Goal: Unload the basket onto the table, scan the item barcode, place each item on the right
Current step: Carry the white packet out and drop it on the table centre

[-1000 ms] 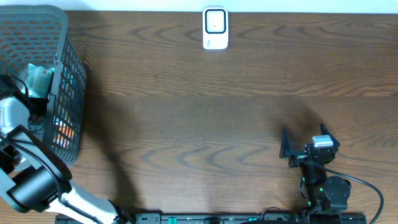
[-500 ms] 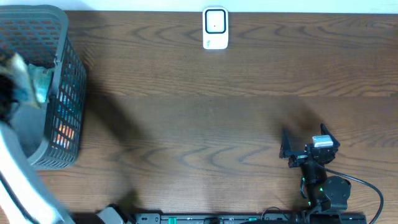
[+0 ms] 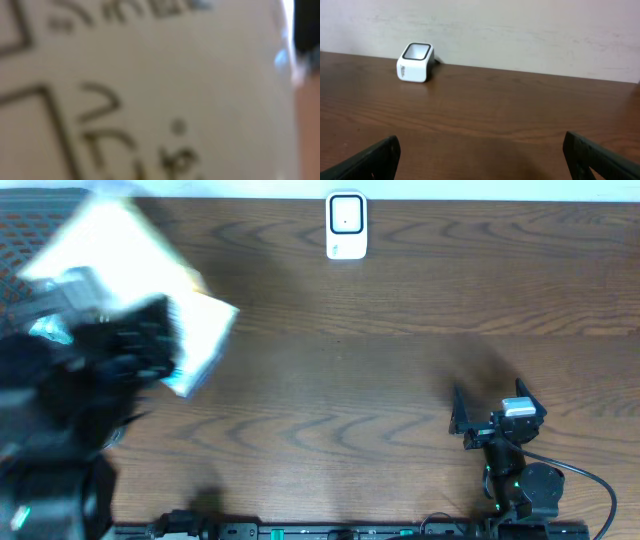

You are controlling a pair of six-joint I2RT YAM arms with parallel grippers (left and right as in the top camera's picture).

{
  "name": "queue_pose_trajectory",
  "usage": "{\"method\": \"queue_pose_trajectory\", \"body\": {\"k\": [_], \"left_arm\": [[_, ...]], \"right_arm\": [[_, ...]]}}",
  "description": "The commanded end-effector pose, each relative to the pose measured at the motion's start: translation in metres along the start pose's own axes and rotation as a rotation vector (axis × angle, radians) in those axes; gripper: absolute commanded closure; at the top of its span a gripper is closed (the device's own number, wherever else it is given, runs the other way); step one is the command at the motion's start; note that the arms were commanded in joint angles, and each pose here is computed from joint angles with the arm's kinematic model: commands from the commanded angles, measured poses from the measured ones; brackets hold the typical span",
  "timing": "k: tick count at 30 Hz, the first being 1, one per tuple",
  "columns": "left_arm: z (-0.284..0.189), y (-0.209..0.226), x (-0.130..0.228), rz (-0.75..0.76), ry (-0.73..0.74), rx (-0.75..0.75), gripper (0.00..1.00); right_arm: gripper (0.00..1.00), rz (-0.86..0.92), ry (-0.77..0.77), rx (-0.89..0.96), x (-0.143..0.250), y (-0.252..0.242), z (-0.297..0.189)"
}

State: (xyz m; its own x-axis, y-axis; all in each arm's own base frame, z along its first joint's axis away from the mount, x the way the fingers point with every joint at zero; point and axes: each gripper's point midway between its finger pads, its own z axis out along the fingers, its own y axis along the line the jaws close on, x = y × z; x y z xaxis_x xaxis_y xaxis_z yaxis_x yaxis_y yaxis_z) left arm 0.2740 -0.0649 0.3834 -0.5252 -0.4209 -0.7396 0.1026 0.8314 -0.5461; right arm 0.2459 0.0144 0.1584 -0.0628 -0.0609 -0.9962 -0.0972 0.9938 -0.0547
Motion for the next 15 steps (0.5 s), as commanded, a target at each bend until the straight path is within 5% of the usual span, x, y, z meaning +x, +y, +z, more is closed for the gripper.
{"method": "queue_pose_trajectory", "body": {"k": [1, 8, 15], "left_arm": [[0.064, 0.007, 0.074, 0.166, 0.271, 0.013, 0.92], [0.179, 0.044, 0.188, 0.272, 0.572, -0.136, 0.92], [0.231, 0.053, 0.269, 0.324, 0.745, -0.145, 0.90]], "right_arm": [[0.01, -0.001, 0.001, 0.013, 0.000, -0.003, 0.000], [0.01, -0.001, 0.001, 0.013, 0.000, -0.003, 0.000], [0.01, -0.001, 0.001, 0.013, 0.000, -0.003, 0.000]]}}
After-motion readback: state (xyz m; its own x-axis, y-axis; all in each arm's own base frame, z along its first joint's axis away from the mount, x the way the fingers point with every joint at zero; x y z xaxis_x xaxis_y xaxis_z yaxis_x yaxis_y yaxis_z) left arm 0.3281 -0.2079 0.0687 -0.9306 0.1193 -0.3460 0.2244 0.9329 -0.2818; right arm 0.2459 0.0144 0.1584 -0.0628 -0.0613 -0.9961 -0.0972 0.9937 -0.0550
